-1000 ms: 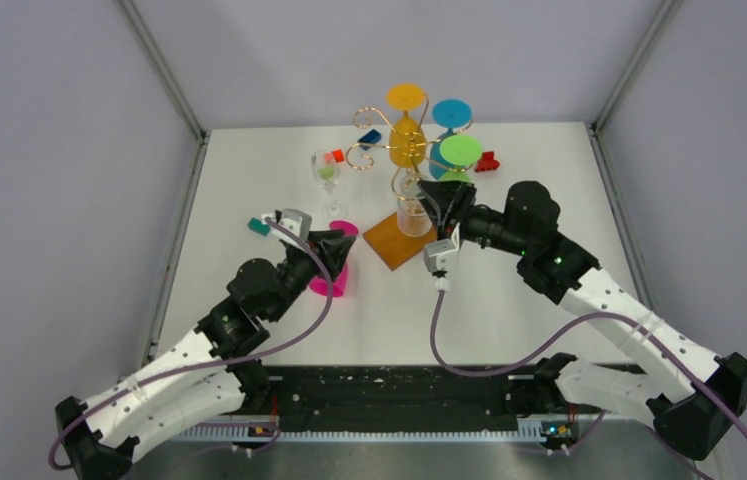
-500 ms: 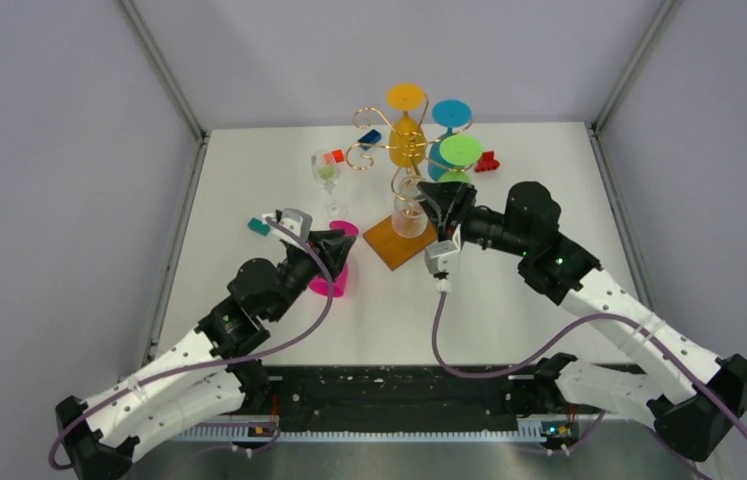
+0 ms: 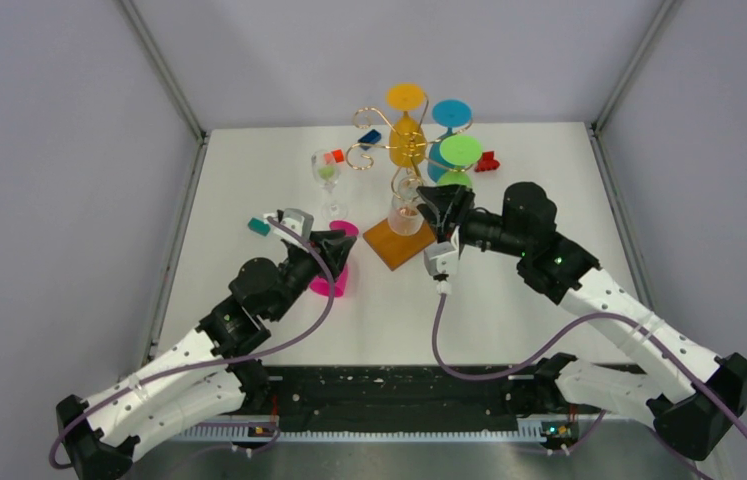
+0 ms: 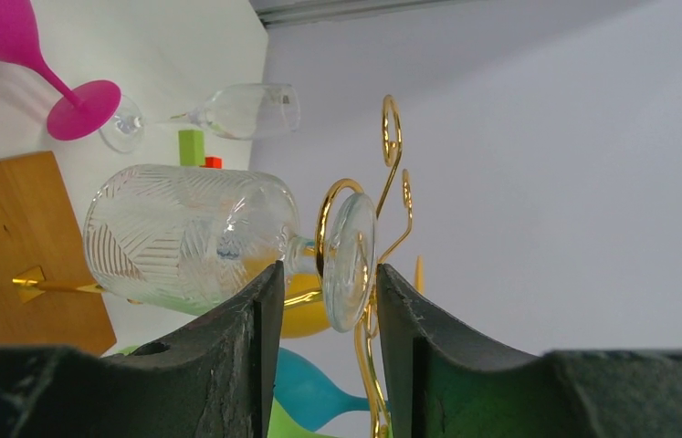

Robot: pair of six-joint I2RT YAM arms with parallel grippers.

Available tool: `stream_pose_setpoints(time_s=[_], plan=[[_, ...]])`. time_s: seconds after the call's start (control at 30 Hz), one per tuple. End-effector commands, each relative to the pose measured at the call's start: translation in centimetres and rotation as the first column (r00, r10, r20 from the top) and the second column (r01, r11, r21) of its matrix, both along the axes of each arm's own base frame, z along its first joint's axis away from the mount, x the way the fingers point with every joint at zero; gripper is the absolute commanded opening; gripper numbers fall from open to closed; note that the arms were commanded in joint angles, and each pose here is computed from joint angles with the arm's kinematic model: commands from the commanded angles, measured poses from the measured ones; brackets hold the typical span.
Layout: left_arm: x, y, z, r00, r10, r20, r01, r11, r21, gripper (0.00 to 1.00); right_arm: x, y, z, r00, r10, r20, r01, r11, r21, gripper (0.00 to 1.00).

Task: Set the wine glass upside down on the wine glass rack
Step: Turn the wine glass upside down at the wine rack.

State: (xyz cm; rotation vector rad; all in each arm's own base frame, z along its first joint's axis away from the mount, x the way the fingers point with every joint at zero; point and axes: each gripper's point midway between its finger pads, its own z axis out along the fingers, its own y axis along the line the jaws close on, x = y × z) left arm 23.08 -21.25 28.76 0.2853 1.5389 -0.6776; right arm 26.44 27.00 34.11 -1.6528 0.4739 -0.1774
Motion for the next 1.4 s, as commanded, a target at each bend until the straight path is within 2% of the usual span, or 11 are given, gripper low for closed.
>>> stream_pose_setpoints(time_s=[0.0, 0.17, 0.27, 0.33, 0.4, 0.5, 0.8, 0.9, 1.0, 1.17, 1.37], plan=[[0.2, 0.2, 2.3, 0.999, 0.014, 0.045, -0.011, 0.998, -0.057, 0.34, -0.7, 0.4, 1.0, 0.999, 0.033, -0.001, -0.033, 0.999, 0.023, 0.42], [0.8, 0.5, 1.1, 0.998, 0.057, 0.009, -0.056, 0.998, -0.035, 0.35, -1.3, 0.4, 1.5, 0.999, 0.052, -0.003, -0.052, 0.998, 0.043, 0.48], [1.9, 2.0, -1.2, 0.984, 0.165, -0.067, -0.165, 0.986, 0.005, 0.35, -1.8, 0.5, 2.2, 0.997, 0.071, 0.008, -0.072, 0.994, 0.079, 0.53], [2.5, 3.4, -3.0, 0.958, 0.258, -0.129, -0.256, 0.966, 0.030, 0.41, -2.3, 0.6, 2.6, 0.996, 0.089, 0.009, -0.090, 0.991, 0.100, 0.55], [2.7, 4.9, -5.3, 0.918, 0.345, -0.197, -0.338, 0.938, 0.072, 0.55, -2.7, 0.7, 3.0, 0.994, 0.109, 0.007, -0.109, 0.987, 0.118, 0.56], [2.5, 5.8, -7.7, 0.886, 0.384, -0.261, -0.364, 0.923, 0.125, 0.66, -3.6, 0.8, 3.8, 0.989, 0.144, 0.011, -0.144, 0.977, 0.158, 0.58], [2.1, 6.7, -11.8, 0.833, 0.407, -0.375, -0.397, 0.911, 0.109, 0.69, -6.3, 1.3, 6.0, 0.961, 0.276, 0.013, -0.269, 0.925, 0.270, 0.59], [3.5, 7.8, -11.2, 0.821, 0.431, -0.375, -0.435, 0.897, 0.079, 0.70, -6.9, 1.3, 6.7, 0.953, 0.301, 0.014, -0.291, 0.906, 0.307, 0.59], [5.5, 9.1, -9.4, 0.842, 0.415, -0.345, -0.456, 0.889, -0.045, 0.70, -7.7, 1.0, 7.9, 0.946, 0.324, 0.022, -0.309, 0.877, 0.369, 0.59], [7.9, 9.3, -7.1, 0.903, 0.384, -0.194, -0.417, 0.892, -0.173, 0.71, -8.7, 0.2, 9.7, 0.939, 0.344, 0.005, -0.308, 0.833, 0.459, 0.58], [10.2, 8.0, -6.5, 0.931, 0.361, -0.063, -0.366, 0.906, -0.214, 0.72, -9.3, -1.1, 11.4, 0.944, 0.330, -0.017, -0.268, 0.795, 0.545, 0.58]])
